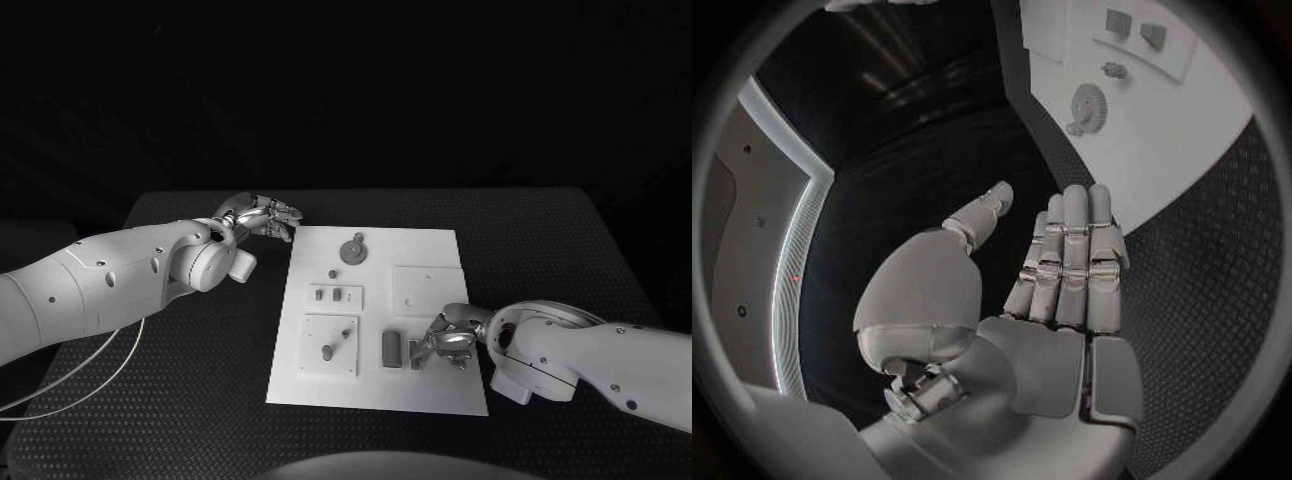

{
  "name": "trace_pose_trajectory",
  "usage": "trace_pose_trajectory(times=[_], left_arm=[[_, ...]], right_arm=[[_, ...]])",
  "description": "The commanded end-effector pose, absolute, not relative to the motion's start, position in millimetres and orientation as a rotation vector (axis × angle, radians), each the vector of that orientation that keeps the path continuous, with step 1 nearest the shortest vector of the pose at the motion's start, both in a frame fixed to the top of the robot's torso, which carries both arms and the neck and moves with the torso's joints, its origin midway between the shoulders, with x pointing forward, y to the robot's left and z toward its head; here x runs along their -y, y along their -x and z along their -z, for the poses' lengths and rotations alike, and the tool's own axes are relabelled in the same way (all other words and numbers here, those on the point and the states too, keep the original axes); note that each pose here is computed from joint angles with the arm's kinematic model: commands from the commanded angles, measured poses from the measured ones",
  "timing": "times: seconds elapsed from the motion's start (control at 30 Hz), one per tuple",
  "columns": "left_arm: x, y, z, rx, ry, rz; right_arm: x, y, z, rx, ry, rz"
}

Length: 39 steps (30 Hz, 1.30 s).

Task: Assemble the parts on the task board

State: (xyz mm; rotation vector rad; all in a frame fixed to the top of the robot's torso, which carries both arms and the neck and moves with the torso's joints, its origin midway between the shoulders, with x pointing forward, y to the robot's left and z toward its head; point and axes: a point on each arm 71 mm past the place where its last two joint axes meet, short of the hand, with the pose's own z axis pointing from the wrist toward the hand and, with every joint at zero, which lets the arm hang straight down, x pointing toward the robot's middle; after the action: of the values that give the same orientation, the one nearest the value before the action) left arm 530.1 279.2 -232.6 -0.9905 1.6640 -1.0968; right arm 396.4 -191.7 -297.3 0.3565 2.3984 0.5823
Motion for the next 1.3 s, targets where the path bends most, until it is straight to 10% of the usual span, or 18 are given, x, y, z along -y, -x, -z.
trace_pose_trajectory(times=[0.03,1.3], left_arm=[[-277.5,-530.1,231.6,-1.664,0.989,1.112],[-278.3,-529.7,231.7,-1.667,0.989,1.113]], right_arm=[[187.6,-393.9,296.6,-2.410,-0.282,-0.616],[184.2,-394.4,299.2,-2.409,-0.123,-0.553]])
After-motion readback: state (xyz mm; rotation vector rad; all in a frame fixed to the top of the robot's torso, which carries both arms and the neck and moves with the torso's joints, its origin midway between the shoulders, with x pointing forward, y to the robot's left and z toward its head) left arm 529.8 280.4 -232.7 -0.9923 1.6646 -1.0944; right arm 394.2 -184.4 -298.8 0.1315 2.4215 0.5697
